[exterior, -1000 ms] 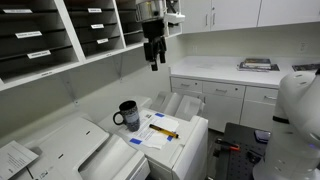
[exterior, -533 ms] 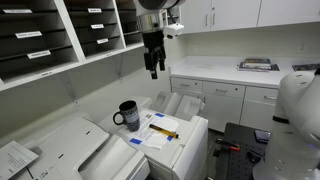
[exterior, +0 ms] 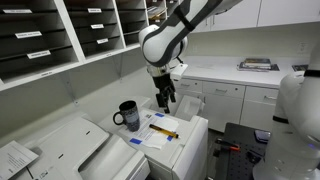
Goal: Place the pen inside the mug
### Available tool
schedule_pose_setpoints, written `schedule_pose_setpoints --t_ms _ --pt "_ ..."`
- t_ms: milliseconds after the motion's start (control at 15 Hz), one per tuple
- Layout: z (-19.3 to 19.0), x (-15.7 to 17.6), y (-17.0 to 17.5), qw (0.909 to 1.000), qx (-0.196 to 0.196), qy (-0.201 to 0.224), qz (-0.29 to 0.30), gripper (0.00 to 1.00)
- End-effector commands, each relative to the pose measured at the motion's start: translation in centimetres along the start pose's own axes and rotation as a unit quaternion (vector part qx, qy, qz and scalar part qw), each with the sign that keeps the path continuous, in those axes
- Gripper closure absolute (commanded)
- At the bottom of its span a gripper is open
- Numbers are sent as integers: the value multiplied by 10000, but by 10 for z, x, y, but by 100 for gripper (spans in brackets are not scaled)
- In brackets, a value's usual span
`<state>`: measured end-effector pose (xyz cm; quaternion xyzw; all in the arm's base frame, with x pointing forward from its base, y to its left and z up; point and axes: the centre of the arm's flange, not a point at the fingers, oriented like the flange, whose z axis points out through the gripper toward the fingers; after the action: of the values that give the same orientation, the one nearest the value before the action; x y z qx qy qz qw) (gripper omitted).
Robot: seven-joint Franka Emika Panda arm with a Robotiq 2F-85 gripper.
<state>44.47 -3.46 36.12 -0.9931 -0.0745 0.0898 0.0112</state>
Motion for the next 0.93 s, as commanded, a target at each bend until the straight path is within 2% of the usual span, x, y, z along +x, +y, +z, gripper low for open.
schedule_pose_setpoints --t_ms 0,400,733,800,867 --pt "41 -5 6 10000 9 46 78 0" --pt "110 -9 -2 9987 21 265 438 0" --pt "142 2 -24 9972 167 355 639 0" --pt "144 5 -28 9967 150 404 693 25" --pt "144 8 -30 9961 105 476 738 26"
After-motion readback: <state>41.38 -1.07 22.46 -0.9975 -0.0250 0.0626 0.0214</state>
